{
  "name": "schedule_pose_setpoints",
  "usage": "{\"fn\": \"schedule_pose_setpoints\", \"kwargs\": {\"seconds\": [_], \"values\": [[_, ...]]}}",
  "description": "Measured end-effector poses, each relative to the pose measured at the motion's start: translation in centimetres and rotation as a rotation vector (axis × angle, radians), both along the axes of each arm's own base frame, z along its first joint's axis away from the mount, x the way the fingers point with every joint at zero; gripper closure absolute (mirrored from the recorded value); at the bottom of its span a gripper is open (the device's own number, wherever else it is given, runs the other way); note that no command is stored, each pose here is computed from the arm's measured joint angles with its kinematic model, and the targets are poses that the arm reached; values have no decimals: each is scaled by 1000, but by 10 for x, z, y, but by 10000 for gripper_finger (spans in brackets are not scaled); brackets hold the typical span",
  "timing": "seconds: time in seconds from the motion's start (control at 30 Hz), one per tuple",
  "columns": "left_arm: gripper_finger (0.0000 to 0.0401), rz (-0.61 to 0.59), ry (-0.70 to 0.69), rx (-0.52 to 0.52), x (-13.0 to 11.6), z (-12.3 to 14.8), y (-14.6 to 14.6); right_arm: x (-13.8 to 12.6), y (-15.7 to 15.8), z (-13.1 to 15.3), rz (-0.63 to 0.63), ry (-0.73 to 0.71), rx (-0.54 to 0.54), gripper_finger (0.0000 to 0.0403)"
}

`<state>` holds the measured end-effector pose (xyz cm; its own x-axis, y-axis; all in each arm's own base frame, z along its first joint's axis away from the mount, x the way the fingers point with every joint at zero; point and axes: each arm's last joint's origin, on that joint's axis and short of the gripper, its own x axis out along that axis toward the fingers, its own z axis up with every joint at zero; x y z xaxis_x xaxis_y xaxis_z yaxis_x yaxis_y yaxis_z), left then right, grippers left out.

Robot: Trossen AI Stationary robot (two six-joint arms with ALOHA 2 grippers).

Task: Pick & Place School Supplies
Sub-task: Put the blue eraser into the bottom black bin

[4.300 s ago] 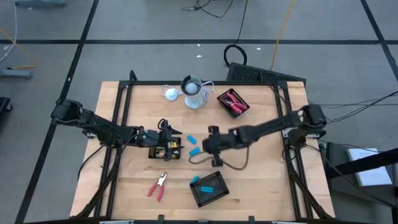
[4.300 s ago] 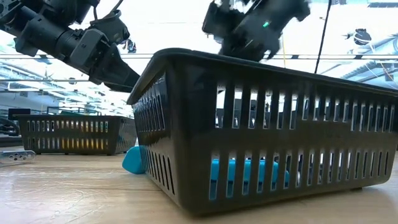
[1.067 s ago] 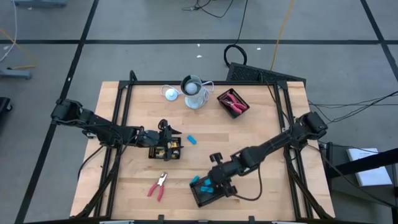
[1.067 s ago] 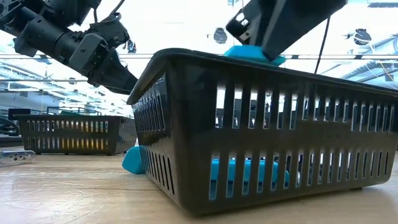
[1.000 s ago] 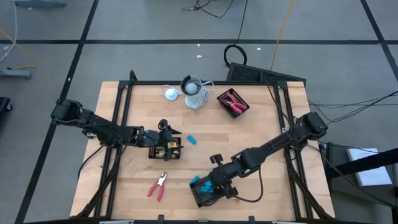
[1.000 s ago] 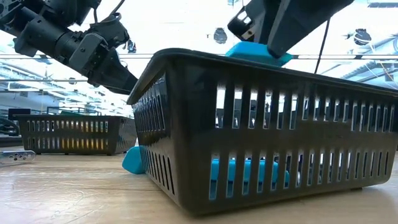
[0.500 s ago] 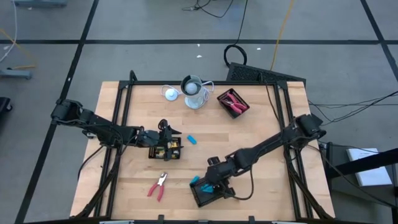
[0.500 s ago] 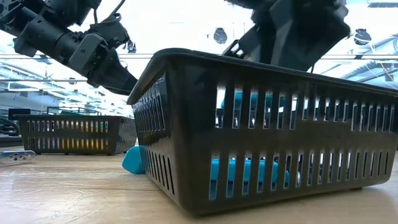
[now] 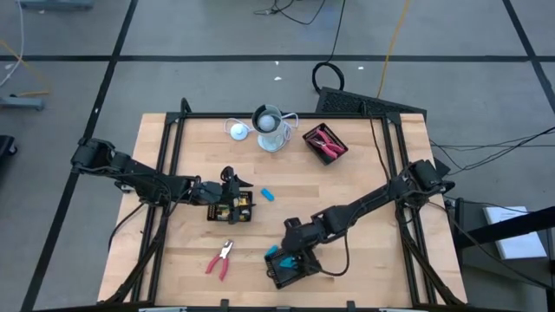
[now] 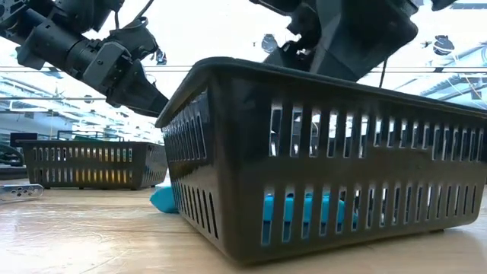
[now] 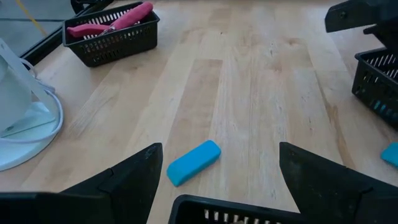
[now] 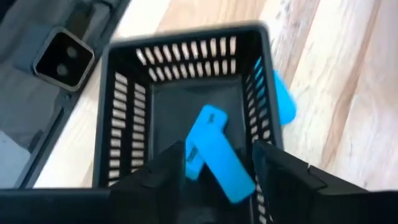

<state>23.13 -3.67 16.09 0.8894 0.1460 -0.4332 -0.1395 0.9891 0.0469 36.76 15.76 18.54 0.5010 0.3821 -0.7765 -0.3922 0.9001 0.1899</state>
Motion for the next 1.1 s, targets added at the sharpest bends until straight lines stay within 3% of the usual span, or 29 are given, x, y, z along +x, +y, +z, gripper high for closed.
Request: {"fn": "schedule_pose_setpoints", "kwargs": {"seconds": [0.1,0.23,0.33,0.53,0.63,0.8,1.1], "values": [[75,-1,1,4,0,0,0,4,-1,2,-4,-50,-7,217],[75,0,2,22,0,0,0,11,-12,5,-45,-146,-130,221],[75,5,3,34,0,0,1,20,-33,6,-77,-188,-202,227],[75,0,16,63,-1,0,1,37,-90,9,-182,-235,-234,227],[75,15,12,74,-6,6,2,43,-119,11,-261,-250,-226,220],[75,0,-38,80,-15,23,2,45,-153,9,-320,-265,-124,191],[75,-16,-76,104,-33,42,2,39,-176,-8,-436,-254,-43,138]]}}
